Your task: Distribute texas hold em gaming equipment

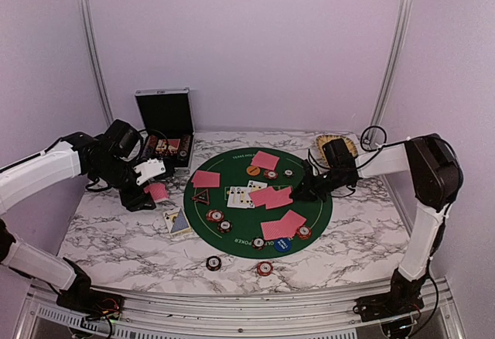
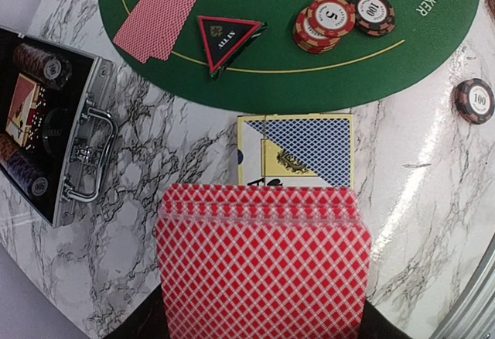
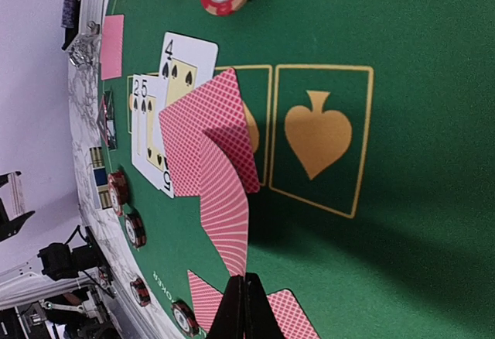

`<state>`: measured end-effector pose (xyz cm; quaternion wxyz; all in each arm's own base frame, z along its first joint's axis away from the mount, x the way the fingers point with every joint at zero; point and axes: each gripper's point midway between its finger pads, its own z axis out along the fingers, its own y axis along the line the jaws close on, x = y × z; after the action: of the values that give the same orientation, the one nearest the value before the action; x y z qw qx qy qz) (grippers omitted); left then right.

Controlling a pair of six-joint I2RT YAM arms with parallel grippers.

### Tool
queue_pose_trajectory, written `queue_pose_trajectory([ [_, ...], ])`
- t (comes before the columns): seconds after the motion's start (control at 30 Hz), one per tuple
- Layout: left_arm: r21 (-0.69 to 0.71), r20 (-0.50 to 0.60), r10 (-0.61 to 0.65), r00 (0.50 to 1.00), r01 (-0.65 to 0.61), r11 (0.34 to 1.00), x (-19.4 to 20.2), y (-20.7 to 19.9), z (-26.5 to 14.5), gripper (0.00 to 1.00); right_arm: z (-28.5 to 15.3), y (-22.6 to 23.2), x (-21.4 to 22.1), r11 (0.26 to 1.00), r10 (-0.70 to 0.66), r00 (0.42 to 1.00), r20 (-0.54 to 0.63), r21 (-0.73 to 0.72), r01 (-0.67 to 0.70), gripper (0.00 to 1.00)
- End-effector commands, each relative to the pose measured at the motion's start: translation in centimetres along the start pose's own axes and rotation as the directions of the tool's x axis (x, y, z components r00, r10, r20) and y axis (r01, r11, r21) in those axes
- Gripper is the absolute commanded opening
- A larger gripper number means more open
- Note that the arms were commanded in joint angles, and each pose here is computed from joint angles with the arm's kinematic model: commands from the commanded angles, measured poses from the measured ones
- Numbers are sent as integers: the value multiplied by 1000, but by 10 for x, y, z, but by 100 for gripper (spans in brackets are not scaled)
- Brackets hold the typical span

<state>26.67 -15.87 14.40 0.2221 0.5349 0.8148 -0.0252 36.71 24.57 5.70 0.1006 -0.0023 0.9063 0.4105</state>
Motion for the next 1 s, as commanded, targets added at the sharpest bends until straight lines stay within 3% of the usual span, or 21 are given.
queue_pose_trajectory([
  [0.0, -43, 50, -17, 999, 19, 999, 2, 14, -9, 0, -1, -10, -15, 996, -42, 999, 15, 75, 41, 0],
  [0.17, -59, 61, -48, 997, 51, 997, 14, 22, -5, 0, 0, -26, -14, 985, -53, 999, -6, 165, 53, 0],
  [0.4, -93, 62, -140, 988, 146, 985, 35, 43, 9, 0, -4, -41, -11, 966, -63, 998, -20, 251, 66, 28],
  [0.5, -97, 43, -179, 983, 183, 978, 46, 46, 20, 0, -10, -38, -13, 962, -74, 997, -6, 263, 73, 35],
  [0.97, -152, -59, -256, 965, 245, 958, 85, 52, 85, 0, -37, 9, -25, 962, -142, 986, 84, 247, 118, 38],
])
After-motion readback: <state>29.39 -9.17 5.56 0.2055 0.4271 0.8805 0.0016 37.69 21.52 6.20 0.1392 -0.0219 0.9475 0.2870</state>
